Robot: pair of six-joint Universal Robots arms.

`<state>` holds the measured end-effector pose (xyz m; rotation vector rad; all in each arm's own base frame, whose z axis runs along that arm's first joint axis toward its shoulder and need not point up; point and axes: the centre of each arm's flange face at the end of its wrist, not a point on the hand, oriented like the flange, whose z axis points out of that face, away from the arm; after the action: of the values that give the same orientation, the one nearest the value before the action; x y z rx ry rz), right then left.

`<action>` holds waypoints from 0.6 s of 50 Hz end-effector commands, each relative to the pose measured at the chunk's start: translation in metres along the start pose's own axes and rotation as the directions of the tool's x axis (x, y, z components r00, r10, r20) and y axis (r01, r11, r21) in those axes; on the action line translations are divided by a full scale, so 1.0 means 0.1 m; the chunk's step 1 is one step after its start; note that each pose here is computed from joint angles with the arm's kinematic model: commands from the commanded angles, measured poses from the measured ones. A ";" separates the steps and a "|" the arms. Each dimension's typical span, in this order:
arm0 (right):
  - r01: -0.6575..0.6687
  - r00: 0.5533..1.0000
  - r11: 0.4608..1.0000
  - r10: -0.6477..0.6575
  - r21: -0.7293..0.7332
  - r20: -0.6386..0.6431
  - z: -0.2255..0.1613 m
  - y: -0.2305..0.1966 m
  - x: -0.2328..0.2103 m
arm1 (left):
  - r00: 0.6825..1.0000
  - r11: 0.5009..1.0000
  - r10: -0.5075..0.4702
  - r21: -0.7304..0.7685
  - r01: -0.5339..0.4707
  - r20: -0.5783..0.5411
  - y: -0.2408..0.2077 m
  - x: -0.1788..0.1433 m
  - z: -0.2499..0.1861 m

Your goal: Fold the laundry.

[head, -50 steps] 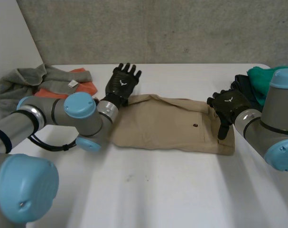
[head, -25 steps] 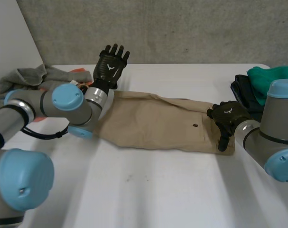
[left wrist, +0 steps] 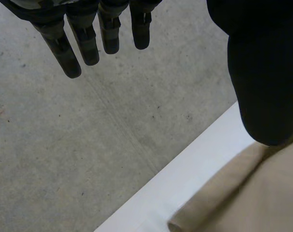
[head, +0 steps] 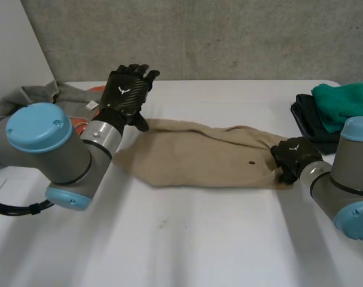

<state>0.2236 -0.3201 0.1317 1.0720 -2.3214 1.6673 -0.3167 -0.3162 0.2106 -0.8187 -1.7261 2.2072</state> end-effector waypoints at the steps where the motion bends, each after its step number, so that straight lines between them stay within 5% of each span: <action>1: 0.003 0.999 1.000 -0.002 0.001 -0.041 0.02 0.07 0.13 | 1.000 1.000 0.009 0.021 -0.009 0.005 -0.16 -0.03 -0.09; 7: 0.016 0.993 1.000 -0.018 -0.015 -0.118 -0.13 0.08 0.47 | 1.000 0.999 0.012 0.043 -0.013 0.016 -0.33 -0.09 -0.19; 11: 0.139 0.977 0.988 -0.148 -0.065 -0.154 -0.20 0.18 0.66 | 1.000 0.999 0.011 0.038 -0.012 0.023 -0.41 -0.13 -0.30; 18: 0.447 0.869 0.892 -0.451 -0.069 -0.206 -0.29 -0.01 0.86 | 0.999 1.000 0.010 0.018 -0.011 0.032 -0.47 -0.18 -0.48; 24: 0.587 0.808 0.777 -0.550 0.226 -0.209 -0.33 -0.67 0.50 | 0.999 1.000 0.009 0.009 -0.009 0.036 -0.48 -0.18 -0.57; 30: 0.556 0.753 0.583 -0.655 0.593 -0.063 -0.30 -0.97 -0.40 | 0.999 1.000 0.010 0.008 -0.010 0.039 -0.48 -0.18 -0.58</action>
<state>0.2171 -0.3253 0.2161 1.5081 -1.4656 1.7555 -0.2780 -0.2648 0.2528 -0.7905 -1.7312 2.2481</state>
